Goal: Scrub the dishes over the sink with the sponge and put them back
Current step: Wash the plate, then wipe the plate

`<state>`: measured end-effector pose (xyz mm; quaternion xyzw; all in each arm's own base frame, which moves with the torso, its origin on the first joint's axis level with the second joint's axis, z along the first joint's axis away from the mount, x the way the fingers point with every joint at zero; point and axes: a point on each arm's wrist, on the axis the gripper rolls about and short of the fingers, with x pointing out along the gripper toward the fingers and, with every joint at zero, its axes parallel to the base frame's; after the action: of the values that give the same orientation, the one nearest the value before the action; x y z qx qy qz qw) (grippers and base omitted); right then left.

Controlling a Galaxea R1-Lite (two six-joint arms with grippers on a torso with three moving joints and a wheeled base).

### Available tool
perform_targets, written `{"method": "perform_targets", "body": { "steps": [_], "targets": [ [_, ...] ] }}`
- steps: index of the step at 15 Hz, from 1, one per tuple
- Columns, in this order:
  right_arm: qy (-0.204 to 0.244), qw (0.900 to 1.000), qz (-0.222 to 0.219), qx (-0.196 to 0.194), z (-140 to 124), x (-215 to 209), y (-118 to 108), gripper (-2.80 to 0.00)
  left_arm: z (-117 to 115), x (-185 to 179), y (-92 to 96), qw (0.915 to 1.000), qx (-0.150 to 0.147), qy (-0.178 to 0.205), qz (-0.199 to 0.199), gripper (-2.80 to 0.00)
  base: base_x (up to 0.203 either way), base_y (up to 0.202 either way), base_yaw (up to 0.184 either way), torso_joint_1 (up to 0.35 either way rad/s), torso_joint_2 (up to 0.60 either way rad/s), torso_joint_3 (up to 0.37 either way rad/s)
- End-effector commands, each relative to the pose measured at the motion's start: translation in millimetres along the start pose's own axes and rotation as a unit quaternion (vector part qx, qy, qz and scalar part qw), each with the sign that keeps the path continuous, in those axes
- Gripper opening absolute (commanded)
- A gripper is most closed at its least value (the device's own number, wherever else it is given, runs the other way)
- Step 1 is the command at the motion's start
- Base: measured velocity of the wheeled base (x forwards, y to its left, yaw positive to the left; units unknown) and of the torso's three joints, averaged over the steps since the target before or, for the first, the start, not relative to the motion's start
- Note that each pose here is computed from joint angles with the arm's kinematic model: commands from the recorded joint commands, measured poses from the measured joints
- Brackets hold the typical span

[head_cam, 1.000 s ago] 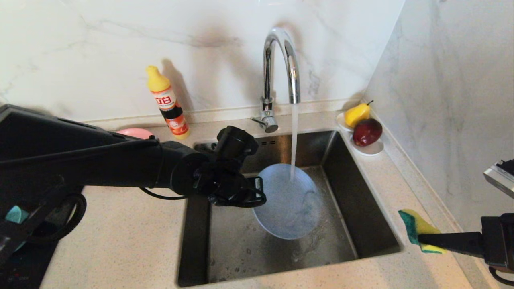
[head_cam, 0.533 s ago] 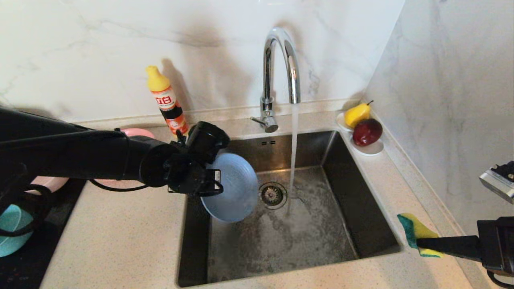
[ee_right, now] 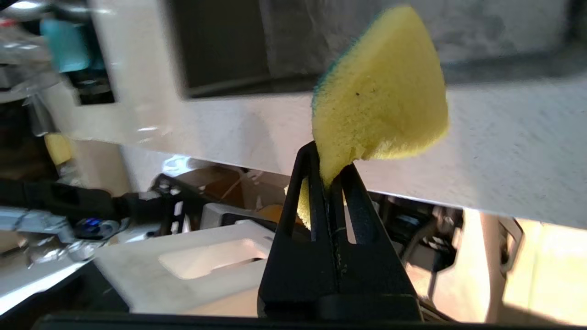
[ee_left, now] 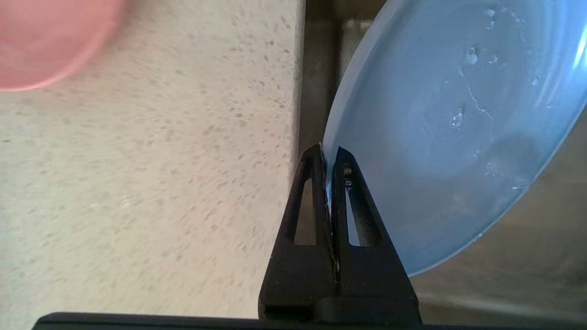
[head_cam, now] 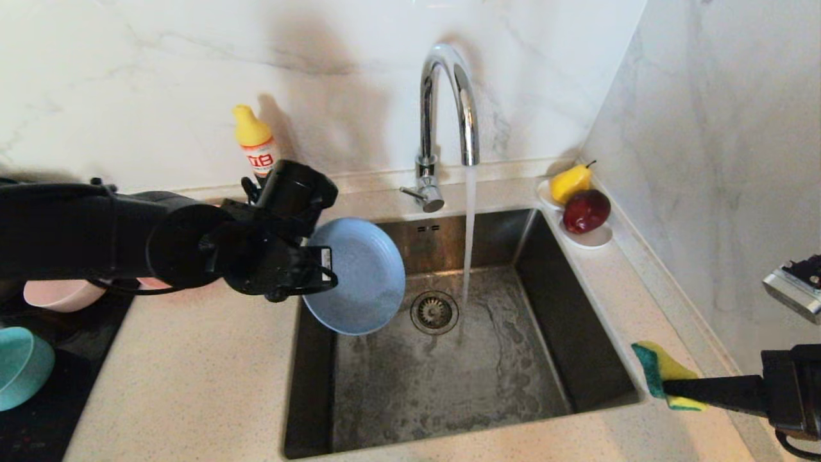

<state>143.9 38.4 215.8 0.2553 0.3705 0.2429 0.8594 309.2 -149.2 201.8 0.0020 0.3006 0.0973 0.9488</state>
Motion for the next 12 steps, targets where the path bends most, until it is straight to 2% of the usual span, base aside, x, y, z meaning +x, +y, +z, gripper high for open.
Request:
{"method": "perform_targets", "body": {
  "steps": [1,3,5,7,9,11,12],
  "targets": [
    [-0.005,1.000,0.024,-0.013,3.3,-5.2,8.8,-2.80,9.2,-36.6,20.9,0.9990,-0.022,-0.027,-0.026,-2.80,0.000,0.000,0.000,0.000,0.00,0.000],
    [-0.013,0.998,0.058,-0.035,10.0,-13.1,23.5,-2.80,-4.0,-63.3,43.0,0.9974,-0.024,-0.018,-0.065,-2.80,0.000,0.000,0.000,0.000,0.00,0.000],
    [0.000,0.994,0.096,-0.055,11.2,-15.6,37.3,-2.80,-32.3,-76.5,60.2,0.9928,-0.017,0.010,-0.118,-2.80,0.000,0.000,0.000,0.000,0.00,0.000],
    [0.027,0.990,0.120,-0.071,7.1,-11.6,46.9,-2.80,-54.6,-87.6,72.8,0.9811,-0.020,0.011,-0.192,-2.80,0.000,0.000,0.000,0.000,0.00,0.000],
    [0.065,0.984,0.142,-0.088,1.3,-0.3,57.0,-2.80,-75.1,-93.3,80.8,0.9642,-0.002,0.015,-0.265,-2.80,0.000,0.000,0.000,0.000,0.00,0.000],
    [0.095,0.979,0.153,-0.098,1.3,14.6,66.0,-2.80,-83.8,-96.2,83.8,0.9510,0.007,0.003,-0.309,-2.80,0.000,0.000,0.000,0.000,0.00,0.000],
    [0.103,0.977,0.156,-0.100,3.6,21.2,70.0,-2.80,-86.4,-94.5,83.5,0.9495,0.012,-0.002,-0.314,-2.80,0.000,0.000,0.000,0.000,0.00,0.000]
  ]
}}
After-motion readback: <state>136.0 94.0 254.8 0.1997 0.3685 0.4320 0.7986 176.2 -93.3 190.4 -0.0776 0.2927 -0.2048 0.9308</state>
